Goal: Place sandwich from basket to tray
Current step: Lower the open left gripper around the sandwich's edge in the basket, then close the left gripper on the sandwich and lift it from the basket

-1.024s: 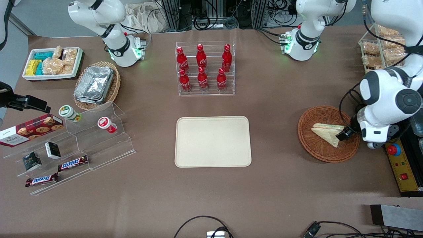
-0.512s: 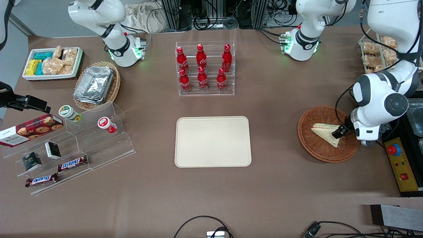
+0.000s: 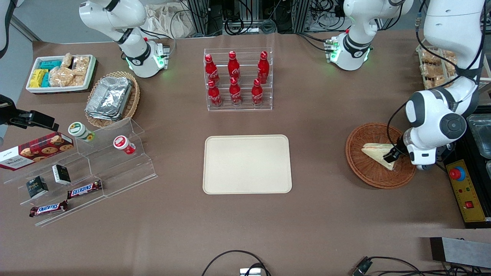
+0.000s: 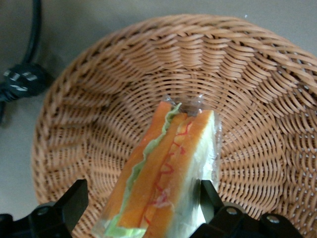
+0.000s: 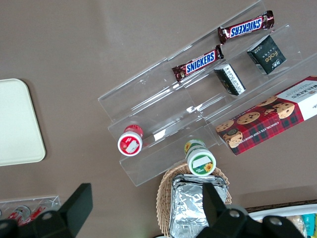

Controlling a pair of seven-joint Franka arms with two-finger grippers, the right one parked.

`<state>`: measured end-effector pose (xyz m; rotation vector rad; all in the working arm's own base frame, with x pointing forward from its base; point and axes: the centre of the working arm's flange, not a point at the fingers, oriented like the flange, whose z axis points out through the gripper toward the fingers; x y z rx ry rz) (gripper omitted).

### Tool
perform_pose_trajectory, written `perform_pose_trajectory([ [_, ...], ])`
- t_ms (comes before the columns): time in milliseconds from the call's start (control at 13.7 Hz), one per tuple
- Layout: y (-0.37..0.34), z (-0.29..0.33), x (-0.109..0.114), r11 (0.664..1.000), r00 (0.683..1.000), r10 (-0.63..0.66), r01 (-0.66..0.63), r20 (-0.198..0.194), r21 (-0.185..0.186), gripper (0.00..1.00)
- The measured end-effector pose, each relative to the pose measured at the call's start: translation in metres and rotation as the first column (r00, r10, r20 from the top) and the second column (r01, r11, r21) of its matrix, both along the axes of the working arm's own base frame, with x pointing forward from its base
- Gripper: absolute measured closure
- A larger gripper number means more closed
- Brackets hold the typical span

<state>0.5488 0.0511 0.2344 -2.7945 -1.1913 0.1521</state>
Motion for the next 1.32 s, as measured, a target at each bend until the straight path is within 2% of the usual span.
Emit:
perform_pose_trajectory([
  [220,-0.018,-0.001,0.013,0.998,0.998,0.061,-0.061,0.018,0.003,0.05],
  [512,-0.046,-0.008,0.026,0.996,0.996,0.091,-0.091,0.023,-0.001,0.49],
  [585,-0.046,-0.006,0.027,0.996,0.996,0.088,-0.088,0.025,0.0,0.56],
  [805,-0.046,0.002,0.032,1.0,0.999,0.031,-0.031,0.017,-0.002,0.62],
  [951,-0.046,0.027,0.046,1.0,0.999,-0.018,0.017,-0.039,-0.005,0.67],
  [1098,-0.046,0.073,0.065,0.997,0.993,-0.073,0.072,-0.095,-0.014,0.78],
  [1171,-0.048,0.099,0.074,0.994,0.989,-0.107,0.105,-0.105,-0.021,0.79],
  [1317,-0.063,0.142,0.087,0.985,0.98,-0.169,0.166,-0.102,-0.039,0.79],
])
